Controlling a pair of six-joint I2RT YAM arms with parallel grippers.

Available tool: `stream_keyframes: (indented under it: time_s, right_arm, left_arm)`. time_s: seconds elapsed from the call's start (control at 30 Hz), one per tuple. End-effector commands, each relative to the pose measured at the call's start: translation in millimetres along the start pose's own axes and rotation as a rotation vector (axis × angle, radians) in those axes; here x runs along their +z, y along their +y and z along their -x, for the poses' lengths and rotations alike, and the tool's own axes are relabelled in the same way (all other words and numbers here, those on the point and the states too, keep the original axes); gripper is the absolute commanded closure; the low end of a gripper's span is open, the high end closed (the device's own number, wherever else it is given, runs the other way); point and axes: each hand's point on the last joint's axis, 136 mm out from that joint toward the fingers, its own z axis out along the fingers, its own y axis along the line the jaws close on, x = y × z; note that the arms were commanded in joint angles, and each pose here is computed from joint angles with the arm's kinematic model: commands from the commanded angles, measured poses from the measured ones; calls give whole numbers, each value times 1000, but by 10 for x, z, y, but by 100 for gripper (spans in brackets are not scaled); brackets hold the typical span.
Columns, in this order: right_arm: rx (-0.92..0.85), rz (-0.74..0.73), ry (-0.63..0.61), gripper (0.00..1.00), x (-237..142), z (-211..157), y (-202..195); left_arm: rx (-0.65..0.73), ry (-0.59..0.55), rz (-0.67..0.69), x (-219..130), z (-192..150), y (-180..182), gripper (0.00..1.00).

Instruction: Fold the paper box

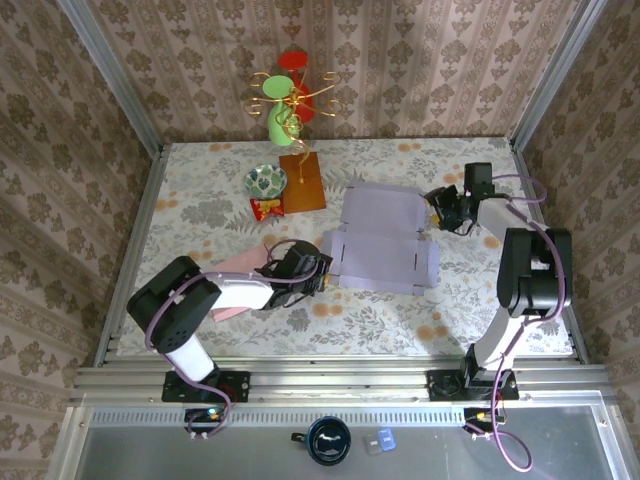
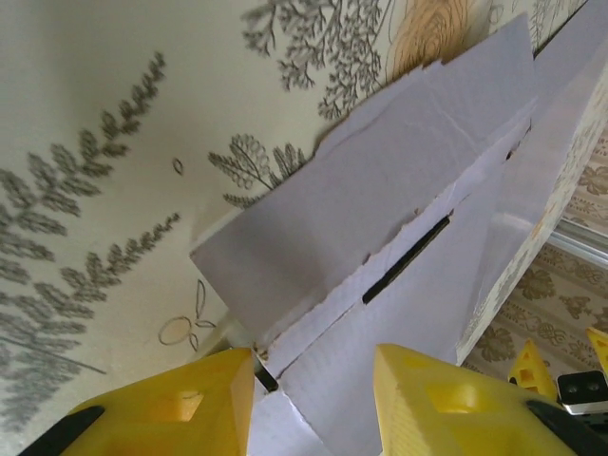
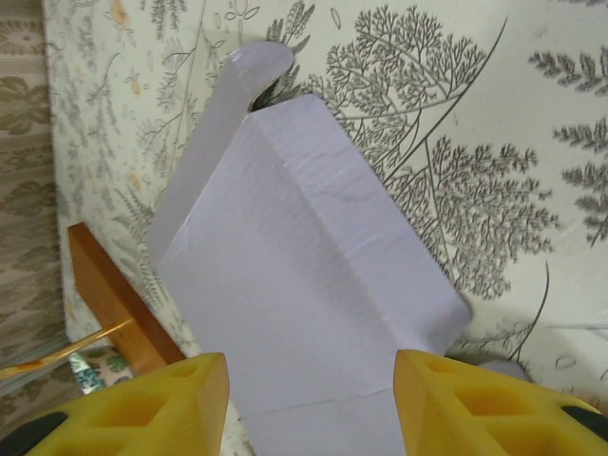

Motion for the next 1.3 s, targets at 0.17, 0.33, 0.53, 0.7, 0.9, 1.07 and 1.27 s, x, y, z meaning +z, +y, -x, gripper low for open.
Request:
stream_keyframes:
  time_s: [0.17, 0.33, 0.53, 0.7, 0.9, 1.07, 1.27]
  right_arm:
    - [-19, -118, 144, 50, 264, -215, -356]
    - [-32, -123, 168, 50, 302, -243, -384]
    - [-32, -115, 174, 50, 317, -240, -361]
    - [-32, -109, 180, 50, 329, -237, -336]
    - [-39, -100, 173, 50, 284, -231, -288]
    - [-52, -92, 140, 51, 169, -219, -213]
    - [-42, -80, 87, 51, -68, -249, -116]
  left_arm:
    - [-22, -33, -60, 97, 70, 7, 61]
    - [-26, -40, -78, 133, 99, 22, 62]
    - [-33, -27, -68, 173, 77, 74, 64]
    - [-19, -39, -73, 186, 110, 78, 71]
    - [7, -50, -90, 182, 132, 25, 89]
    - [48, -70, -110, 129, 170, -113, 99]
    - [77, -86, -135, 54, 173, -286, 100]
